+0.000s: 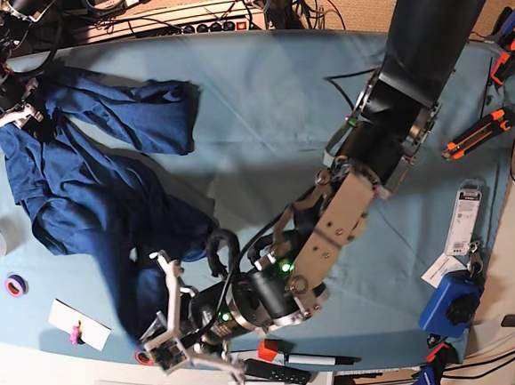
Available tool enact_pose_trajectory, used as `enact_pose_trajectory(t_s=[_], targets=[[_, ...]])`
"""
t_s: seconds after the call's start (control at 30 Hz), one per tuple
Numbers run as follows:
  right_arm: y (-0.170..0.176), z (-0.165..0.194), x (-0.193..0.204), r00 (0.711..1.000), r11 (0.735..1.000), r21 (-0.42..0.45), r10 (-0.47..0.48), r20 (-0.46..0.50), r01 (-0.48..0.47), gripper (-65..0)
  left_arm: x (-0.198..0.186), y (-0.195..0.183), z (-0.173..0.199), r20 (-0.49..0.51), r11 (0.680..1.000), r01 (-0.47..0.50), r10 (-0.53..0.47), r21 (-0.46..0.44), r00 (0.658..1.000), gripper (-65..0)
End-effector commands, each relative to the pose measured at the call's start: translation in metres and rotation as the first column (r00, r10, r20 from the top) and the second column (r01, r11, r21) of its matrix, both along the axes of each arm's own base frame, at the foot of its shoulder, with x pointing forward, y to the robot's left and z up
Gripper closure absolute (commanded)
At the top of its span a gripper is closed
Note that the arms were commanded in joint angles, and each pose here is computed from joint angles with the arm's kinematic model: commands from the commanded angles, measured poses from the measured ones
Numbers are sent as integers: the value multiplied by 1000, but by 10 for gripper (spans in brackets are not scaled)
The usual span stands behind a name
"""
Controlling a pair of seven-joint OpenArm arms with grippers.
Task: Layout the t-shirt on the table in an organized manner, then fold the t-shirt properly
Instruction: 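Drag the grasped fabric with the left gripper away from the right gripper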
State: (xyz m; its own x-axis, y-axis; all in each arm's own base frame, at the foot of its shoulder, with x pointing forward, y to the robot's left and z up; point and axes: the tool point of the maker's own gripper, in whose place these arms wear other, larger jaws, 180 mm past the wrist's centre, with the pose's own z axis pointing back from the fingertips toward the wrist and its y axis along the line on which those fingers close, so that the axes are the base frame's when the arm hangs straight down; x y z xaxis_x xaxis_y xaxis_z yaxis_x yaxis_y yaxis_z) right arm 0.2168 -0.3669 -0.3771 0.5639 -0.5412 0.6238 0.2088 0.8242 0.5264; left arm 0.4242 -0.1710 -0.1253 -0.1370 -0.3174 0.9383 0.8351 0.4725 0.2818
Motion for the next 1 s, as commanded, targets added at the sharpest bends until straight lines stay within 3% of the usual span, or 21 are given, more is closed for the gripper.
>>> enact_pose_trajectory(t_s=[0.0,0.13,0.3,0.37,0.43,0.5,0.57,0.67,0.7,0.83,0.97], targets=[[-6,11,5,1000,1000,-24,0,30,1,-154,7,-5,10,7,1000,3,-2,-30,1000,0],[-4,10,6,999,1000,-15,-2,33,2,-154,35,-3,-37,-102,999,-36,34,-23,994,0],[-4,10,6,999,1000,-16,-3,36,4,-154,62,-20,-42,-153,995,-80,70,-61,986,0],[-4,11,8,999,1000,-16,-3,39,4,-154,78,-21,-24,-115,984,-115,100,-132,988,0],[-3,10,8,999,1000,-15,-2,36,2,-154,88,-20,11,-3,960,-114,117,-257,993,0],[-2,10,8,999,1000,-13,-4,41,5,-154,102,-9,34,89,945,-168,200,-279,976,0],[-2,10,8,999,1000,-13,-4,39,4,-154,113,-1,48,116,932,-221,263,-288,958,0],[-2,10,8,999,1000,-13,-4,41,5,-154,120,3,48,108,936,-241,276,-256,955,-290],[-2,10,8,999,1000,-13,-4,41,5,-154,121,4,43,95,938,-254,282,-237,955,-326],[-2,10,9,999,1000,-13,-4,42,5,-154,121,8,4,4,941,-305,309,-145,951,-326],[-2,12,10,999,1000,-11,-8,52,9,-154,101,5,-61,-137,963,-271,269,7,953,-326]])
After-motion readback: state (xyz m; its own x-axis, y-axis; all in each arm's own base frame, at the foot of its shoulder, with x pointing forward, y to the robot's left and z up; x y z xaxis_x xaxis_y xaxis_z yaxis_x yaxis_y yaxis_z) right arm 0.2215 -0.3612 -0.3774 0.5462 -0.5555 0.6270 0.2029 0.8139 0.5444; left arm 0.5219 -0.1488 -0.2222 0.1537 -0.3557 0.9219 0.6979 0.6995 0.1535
